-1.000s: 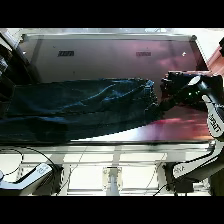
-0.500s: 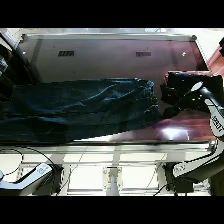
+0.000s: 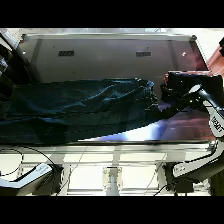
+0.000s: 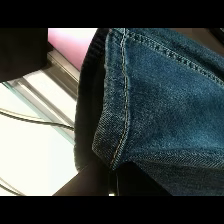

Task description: Fold the clothes and pants, and hang the long-sleeved shirts on hangers.

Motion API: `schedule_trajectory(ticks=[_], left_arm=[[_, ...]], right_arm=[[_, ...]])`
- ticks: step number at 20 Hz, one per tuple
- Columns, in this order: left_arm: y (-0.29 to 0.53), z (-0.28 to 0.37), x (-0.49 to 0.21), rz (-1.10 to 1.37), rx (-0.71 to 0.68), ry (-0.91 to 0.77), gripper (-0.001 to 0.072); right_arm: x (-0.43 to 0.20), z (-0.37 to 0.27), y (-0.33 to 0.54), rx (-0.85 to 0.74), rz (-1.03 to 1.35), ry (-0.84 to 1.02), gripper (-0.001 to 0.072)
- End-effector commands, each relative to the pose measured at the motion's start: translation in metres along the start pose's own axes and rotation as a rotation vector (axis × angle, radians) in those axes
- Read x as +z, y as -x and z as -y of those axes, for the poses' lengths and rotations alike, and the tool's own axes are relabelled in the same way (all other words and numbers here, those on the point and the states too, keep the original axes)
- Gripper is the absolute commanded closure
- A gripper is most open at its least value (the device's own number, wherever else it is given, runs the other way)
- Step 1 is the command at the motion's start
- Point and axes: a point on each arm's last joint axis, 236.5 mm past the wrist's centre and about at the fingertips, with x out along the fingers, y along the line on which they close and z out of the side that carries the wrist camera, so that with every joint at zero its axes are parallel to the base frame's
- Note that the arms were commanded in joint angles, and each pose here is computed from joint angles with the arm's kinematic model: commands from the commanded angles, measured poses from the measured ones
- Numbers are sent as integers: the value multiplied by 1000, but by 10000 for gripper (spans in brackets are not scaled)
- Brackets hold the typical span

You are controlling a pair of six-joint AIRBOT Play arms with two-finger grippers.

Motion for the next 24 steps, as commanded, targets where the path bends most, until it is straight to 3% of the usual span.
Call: schedule_trajectory(ticks=[1, 6, 14, 24], left_arm=[[-1, 0, -1, -6, -1, -17, 683], [-1, 0, -1, -6, -2, -15, 683], [-1, 1, -2, -10, -3, -16, 683], [-1, 1, -2, -10, -3, -16, 683]], right_arm=[[-19, 8, 16, -31, -62, -59, 406], [-14, 21, 43, -81, 46, -91, 406], [31, 21, 29, -166, 102, 51, 406], [28, 13, 23, -167, 40, 106, 406]])
